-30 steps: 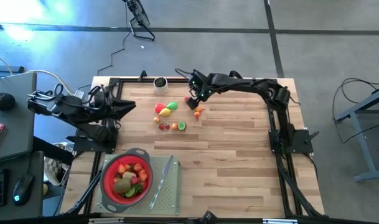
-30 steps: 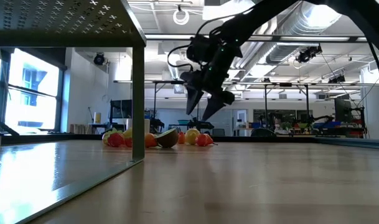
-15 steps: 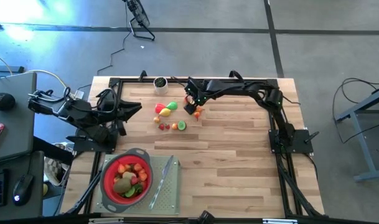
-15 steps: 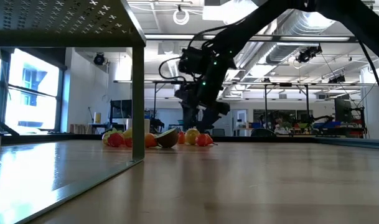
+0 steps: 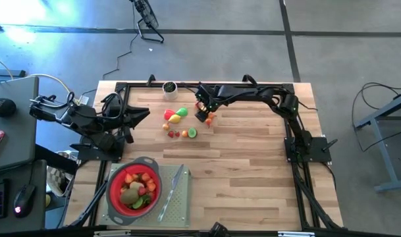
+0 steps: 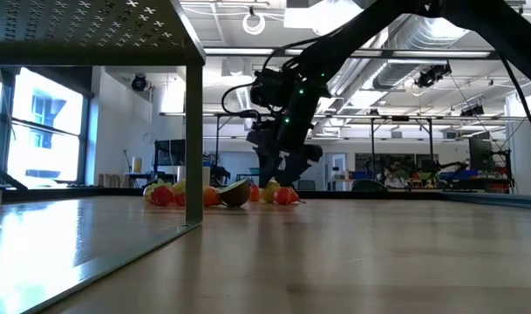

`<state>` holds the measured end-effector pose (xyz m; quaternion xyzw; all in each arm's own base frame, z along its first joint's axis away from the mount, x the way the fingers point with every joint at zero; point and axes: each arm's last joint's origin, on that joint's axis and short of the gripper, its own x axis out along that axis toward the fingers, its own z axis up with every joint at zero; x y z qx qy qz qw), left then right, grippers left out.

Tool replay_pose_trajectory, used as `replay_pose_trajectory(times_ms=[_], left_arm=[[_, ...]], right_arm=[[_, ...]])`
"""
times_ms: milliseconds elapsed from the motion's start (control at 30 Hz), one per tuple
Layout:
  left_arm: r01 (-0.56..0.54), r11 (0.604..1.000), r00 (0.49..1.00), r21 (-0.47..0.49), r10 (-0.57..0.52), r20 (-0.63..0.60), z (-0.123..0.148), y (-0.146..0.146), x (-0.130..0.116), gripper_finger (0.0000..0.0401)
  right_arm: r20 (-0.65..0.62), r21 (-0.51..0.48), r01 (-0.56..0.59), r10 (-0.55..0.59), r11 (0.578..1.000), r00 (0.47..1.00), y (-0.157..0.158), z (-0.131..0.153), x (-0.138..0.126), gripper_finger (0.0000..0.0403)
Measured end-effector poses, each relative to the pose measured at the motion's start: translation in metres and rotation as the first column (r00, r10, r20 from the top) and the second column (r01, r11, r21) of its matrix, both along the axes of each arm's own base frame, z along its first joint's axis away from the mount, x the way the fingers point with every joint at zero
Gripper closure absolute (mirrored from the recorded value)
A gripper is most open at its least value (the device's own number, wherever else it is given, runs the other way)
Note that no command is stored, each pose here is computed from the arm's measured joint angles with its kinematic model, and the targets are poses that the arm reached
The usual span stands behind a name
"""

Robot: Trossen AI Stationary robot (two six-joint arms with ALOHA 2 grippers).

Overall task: Pick & Place Fruit
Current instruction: Put the lemon into the red strainer bowl on the shelf

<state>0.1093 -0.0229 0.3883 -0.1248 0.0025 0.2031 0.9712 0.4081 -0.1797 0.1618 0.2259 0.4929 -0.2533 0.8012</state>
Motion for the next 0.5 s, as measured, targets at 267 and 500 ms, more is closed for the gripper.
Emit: replay_pose_trajectory(times_ms=[267, 500], left_arm=[[-0.001, 1.000, 1.000, 0.005, 0.001, -0.002, 0.0000, 0.0000, 0.0000, 0.0350], [-0.001, 1.000, 1.000, 0.007, 0.001, -0.003, 0.0000, 0.0000, 0.0000, 0.0350]], right_arm=[[-0.028, -0.035, -0.052, 0.051, 0.998, 0.998, 0.0006, -0.0002, -0.0006, 0.0089], [-0.031, -0.039, -0.132, 0.131, 0.990, 0.991, 0.0014, -0.0002, -0.0002, 0.0089]])
